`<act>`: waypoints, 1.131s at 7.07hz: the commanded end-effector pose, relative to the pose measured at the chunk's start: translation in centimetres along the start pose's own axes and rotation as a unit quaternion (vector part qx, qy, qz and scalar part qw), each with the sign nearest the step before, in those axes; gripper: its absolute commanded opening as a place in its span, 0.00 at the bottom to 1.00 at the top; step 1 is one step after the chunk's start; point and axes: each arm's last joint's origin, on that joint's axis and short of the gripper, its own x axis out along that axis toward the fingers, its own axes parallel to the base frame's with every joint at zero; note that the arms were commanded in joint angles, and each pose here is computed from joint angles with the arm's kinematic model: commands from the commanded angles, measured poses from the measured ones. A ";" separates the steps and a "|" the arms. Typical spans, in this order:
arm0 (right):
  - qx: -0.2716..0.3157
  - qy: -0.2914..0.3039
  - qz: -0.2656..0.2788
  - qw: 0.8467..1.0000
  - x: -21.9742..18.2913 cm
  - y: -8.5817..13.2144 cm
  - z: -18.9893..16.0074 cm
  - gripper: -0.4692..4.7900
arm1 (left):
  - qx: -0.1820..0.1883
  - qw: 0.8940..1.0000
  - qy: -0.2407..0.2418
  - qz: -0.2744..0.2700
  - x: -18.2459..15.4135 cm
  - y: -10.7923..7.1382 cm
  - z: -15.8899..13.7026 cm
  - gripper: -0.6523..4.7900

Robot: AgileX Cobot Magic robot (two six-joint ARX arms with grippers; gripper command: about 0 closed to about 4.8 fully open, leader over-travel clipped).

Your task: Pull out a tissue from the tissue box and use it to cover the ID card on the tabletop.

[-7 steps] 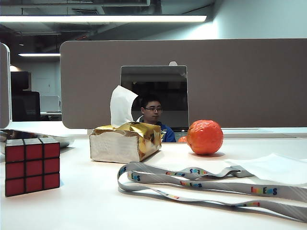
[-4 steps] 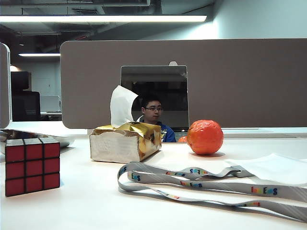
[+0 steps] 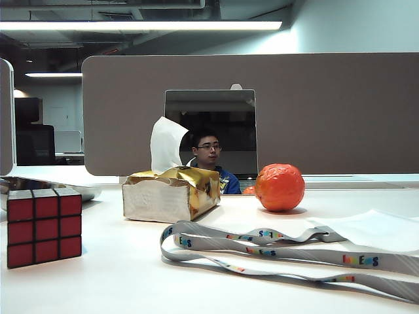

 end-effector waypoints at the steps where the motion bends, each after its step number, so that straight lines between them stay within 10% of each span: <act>1: -0.001 -0.012 0.032 0.999 0.0 0.2 0.1 0.09 | -0.002 0.999 0.007 0.031 0.0 0.2 -0.1 0.11; 8: -0.001 -0.010 -0.001 1.000 0.0 0.0 0.1 0.09 | -0.002 0.996 0.008 0.083 0.0 0.5 -0.1 0.11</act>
